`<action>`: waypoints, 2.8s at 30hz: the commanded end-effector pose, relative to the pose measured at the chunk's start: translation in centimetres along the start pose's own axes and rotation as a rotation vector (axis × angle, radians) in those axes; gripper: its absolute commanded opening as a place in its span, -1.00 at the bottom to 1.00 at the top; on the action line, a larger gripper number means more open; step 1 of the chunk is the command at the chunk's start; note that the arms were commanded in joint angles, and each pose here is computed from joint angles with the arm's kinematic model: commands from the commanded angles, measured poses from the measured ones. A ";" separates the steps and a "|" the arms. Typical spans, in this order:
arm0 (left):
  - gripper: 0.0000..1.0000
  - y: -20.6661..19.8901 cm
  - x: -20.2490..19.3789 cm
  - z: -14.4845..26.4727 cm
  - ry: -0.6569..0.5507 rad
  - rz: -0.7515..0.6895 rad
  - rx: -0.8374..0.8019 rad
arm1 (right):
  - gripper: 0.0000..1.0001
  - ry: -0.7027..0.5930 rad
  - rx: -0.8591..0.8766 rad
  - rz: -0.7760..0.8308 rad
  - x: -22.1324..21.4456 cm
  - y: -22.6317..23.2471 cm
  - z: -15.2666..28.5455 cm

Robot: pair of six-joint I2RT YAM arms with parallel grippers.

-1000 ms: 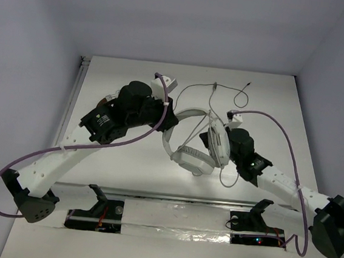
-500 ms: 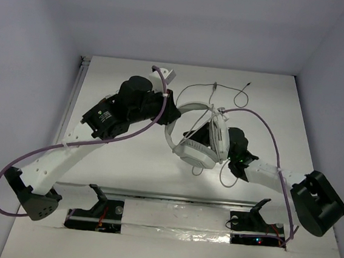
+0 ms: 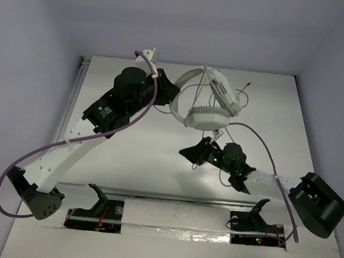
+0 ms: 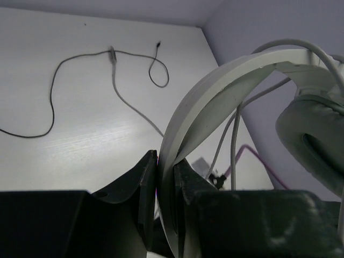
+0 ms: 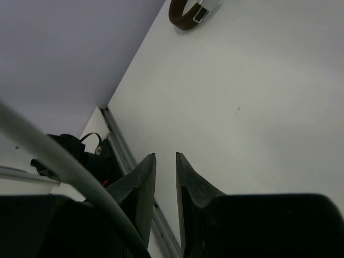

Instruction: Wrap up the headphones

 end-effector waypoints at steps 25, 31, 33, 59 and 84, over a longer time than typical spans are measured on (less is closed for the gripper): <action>-1.00 9.8 4.9 -2.6 -0.439 0.070 0.449 | -0.93 0.332 0.234 0.030 -9.0 15.8 0.6; -1.00 13.5 1.0 -1.6 -0.294 -0.148 0.644 | -1.00 0.398 0.078 0.159 -6.4 15.5 3.4; -1.00 14.2 -2.4 -1.4 -0.142 -0.250 0.696 | -1.00 0.397 -0.029 0.237 -4.5 14.5 4.4; -1.00 11.2 -15.5 4.9 0.453 -0.532 0.266 | -0.97 0.106 -0.782 0.614 11.7 6.1 7.5; -1.00 2.5 -9.3 6.1 0.287 -0.364 -0.032 | -0.41 -0.096 -0.582 0.256 11.9 -0.9 5.8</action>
Point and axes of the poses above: each gripper's point midway between its finger pads, its own z axis back along the fingers, its own y axis along the line the jaws close on, x = y × z, the point moved 2 cm from there along z, back along the fingers, and after that the axes turned 5 degrees about z, right-handed, at the moved point
